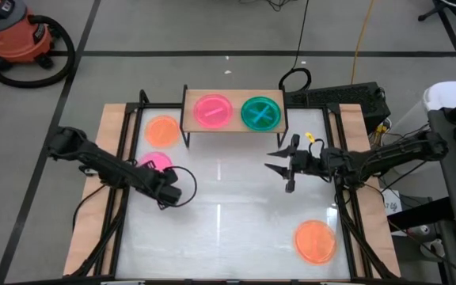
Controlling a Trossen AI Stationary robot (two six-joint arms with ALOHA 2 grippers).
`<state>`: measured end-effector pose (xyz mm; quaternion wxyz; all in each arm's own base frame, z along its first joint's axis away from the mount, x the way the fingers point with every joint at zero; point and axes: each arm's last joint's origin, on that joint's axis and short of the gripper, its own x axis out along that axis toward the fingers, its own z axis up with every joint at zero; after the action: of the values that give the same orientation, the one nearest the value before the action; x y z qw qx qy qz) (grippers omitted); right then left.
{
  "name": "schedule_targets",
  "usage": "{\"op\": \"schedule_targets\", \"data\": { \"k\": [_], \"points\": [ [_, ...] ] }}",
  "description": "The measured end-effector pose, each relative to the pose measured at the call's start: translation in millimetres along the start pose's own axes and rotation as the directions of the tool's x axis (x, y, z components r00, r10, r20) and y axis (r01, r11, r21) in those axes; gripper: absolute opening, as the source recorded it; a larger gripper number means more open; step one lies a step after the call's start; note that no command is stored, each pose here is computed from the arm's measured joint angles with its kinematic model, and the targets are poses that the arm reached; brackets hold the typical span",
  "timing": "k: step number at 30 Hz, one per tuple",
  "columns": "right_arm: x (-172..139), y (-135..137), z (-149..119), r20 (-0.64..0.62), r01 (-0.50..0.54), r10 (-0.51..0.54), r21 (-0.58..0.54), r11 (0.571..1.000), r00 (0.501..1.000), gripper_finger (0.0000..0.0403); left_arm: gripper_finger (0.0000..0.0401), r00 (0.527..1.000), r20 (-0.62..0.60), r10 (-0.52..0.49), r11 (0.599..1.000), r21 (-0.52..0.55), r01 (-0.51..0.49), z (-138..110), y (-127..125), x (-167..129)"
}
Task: Place and stack plates onto a shelf
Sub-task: Stack the pink plate on top of the pink plate on the shelf
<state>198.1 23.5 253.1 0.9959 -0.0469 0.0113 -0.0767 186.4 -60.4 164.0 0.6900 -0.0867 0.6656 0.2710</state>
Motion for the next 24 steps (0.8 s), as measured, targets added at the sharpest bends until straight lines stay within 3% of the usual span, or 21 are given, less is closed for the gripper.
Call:
{"op": "schedule_targets", "data": {
  "k": [7,12,19,24],
  "points": [
    [-3,7,1,0.0,0.008,-0.008,0.003,1.0,1.0,0.0153,0.0161,1.0,0.025,-0.003,1.0,0.002,0.003,-3,-5,3],
    [-4,12,1,0.002,-0.017,0.017,0.017,1.0,1.0,0.0153,0.0161,0.998,-0.014,0.063,0.998,-0.026,-0.063,-14,6,24],
    [-5,14,1,-0.003,0.01,-0.01,0.024,1.0,1.0,0.0153,0.0158,0.998,-0.002,0.06,0.997,-0.042,-0.06,-23,9,39],
    [-5,14,1,-0.011,0.038,-0.037,0.02,0.999,0.999,0.0153,0.0101,0.999,0.018,0.041,0.999,0.005,-0.041,-20,5,35]
  ]
}}
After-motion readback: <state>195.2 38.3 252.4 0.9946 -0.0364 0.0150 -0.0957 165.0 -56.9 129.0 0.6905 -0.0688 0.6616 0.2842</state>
